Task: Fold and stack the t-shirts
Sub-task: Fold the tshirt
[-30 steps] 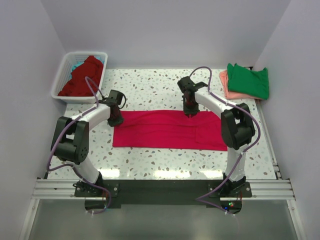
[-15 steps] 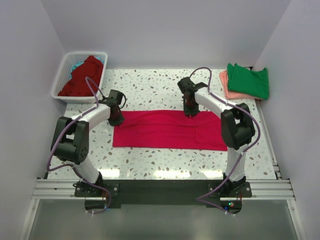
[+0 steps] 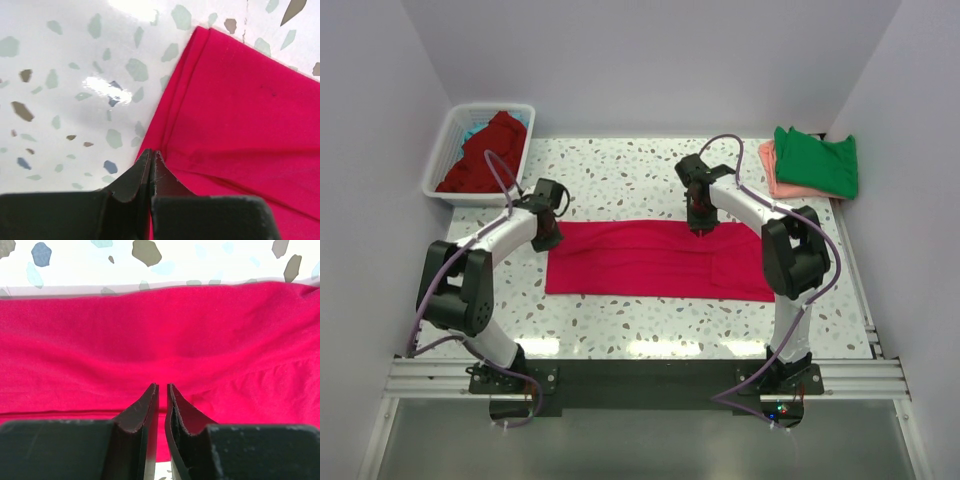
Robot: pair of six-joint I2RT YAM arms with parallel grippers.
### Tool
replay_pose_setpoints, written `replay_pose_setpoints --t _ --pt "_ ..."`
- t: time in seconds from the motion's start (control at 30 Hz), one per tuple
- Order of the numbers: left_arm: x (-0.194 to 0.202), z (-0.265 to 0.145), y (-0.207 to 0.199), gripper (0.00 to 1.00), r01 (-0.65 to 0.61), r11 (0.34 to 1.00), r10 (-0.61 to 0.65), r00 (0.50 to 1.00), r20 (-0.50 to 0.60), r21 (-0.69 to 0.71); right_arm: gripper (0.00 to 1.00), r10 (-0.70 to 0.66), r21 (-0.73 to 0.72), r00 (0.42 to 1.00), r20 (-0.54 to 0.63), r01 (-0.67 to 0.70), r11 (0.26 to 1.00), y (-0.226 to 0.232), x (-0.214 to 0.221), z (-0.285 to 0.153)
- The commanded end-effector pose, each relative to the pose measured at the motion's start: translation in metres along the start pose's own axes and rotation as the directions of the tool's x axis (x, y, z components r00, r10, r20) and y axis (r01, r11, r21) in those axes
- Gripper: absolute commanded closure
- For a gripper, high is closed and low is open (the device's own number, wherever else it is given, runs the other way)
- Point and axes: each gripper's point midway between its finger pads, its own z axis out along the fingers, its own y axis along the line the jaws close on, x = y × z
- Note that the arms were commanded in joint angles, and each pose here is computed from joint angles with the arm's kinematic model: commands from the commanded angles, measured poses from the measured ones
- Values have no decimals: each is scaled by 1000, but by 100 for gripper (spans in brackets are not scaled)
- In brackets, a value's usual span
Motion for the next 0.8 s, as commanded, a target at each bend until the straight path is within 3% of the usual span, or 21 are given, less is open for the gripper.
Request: replay_pose_setpoints --t 0.0,0.23,0.37,0.57,0.77 --pt "-36 -35 10 100 64 998 -60 988 142 -24 84 4 -26 999 44 -3 1000 3 -10 -16" --pt "-35 -40 12 100 56 998 -52 989 137 -28 84 -1 -47 1000 22 2 999 9 -6 -12" --pt "-31 -37 0 99 31 999 -34 994 107 34 79 -42 -107 999 16 43 993 23 0 -14" --pt "-25 -34 -25 80 43 987 -53 997 63 154 77 -49 -135 998 44 55 989 33 -1 -17" --pt "-18 -18 -25 76 66 990 -72 996 45 128 77 -54 -132 998 40 59 990 33 1 -16"
